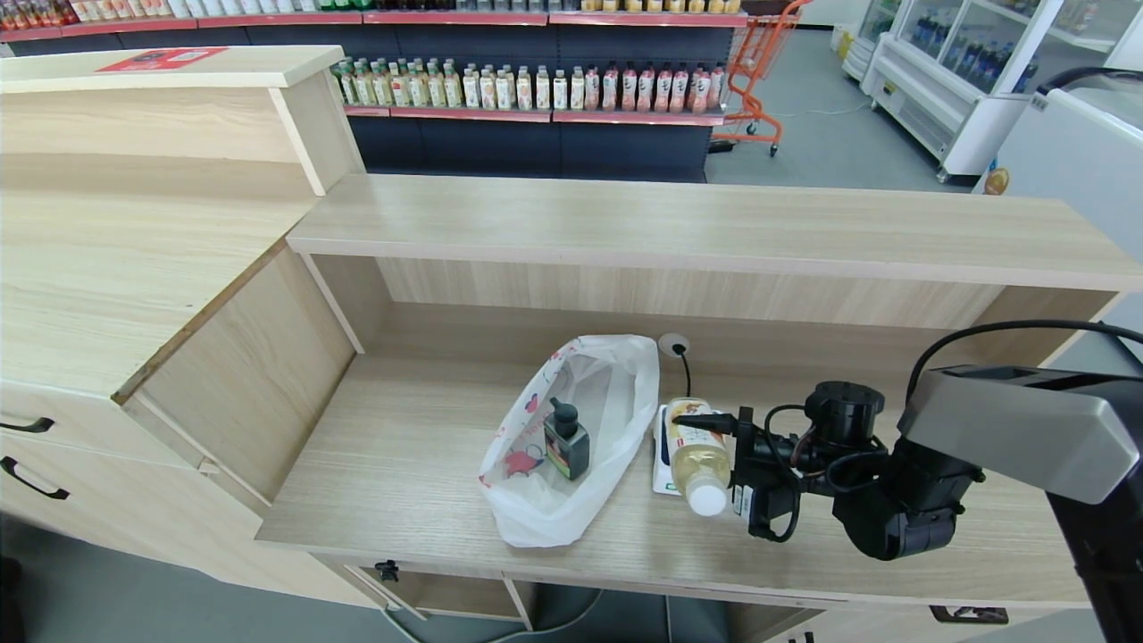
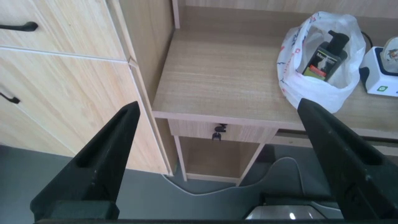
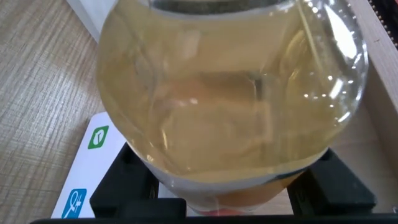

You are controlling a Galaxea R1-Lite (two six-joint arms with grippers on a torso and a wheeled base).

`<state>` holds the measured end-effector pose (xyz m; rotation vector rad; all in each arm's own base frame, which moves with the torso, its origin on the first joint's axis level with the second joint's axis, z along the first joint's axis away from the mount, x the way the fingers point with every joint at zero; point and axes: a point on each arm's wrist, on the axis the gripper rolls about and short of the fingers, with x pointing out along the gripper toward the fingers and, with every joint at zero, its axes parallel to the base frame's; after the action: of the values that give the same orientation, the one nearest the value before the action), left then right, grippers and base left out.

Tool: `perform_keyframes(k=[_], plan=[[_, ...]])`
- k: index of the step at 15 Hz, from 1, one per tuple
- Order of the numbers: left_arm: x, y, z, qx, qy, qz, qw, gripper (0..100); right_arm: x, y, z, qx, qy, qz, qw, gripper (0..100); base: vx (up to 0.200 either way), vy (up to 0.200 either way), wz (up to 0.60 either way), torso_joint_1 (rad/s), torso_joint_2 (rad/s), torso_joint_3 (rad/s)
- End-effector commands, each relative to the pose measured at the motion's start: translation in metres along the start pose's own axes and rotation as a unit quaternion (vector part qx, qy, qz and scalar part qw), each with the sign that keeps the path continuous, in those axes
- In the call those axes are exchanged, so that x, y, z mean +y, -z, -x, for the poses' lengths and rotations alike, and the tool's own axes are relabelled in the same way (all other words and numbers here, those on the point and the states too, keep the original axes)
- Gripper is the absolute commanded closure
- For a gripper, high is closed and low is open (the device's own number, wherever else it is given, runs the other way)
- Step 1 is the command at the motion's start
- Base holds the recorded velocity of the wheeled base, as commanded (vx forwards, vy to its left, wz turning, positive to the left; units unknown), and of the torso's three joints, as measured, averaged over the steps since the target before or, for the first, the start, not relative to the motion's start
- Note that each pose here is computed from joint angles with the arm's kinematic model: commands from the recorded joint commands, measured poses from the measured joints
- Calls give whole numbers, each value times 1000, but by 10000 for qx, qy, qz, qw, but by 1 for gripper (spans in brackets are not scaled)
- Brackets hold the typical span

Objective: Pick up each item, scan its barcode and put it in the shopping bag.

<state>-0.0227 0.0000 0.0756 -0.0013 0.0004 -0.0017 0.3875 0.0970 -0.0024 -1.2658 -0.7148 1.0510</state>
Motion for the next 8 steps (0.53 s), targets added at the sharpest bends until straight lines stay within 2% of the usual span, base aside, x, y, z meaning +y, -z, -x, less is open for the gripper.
perform_keyframes(k=[1, 8], plan=[[0, 0, 0, -2, -1, 1, 10000, 0, 4, 2, -1, 7, -24, -36, 10000, 100, 0, 0, 0, 0, 0, 0], [0, 0, 0, -2, -1, 1, 10000, 0, 10, 6, -4, 7, -46, -75, 10000, 100, 0, 0, 0, 0, 0, 0]])
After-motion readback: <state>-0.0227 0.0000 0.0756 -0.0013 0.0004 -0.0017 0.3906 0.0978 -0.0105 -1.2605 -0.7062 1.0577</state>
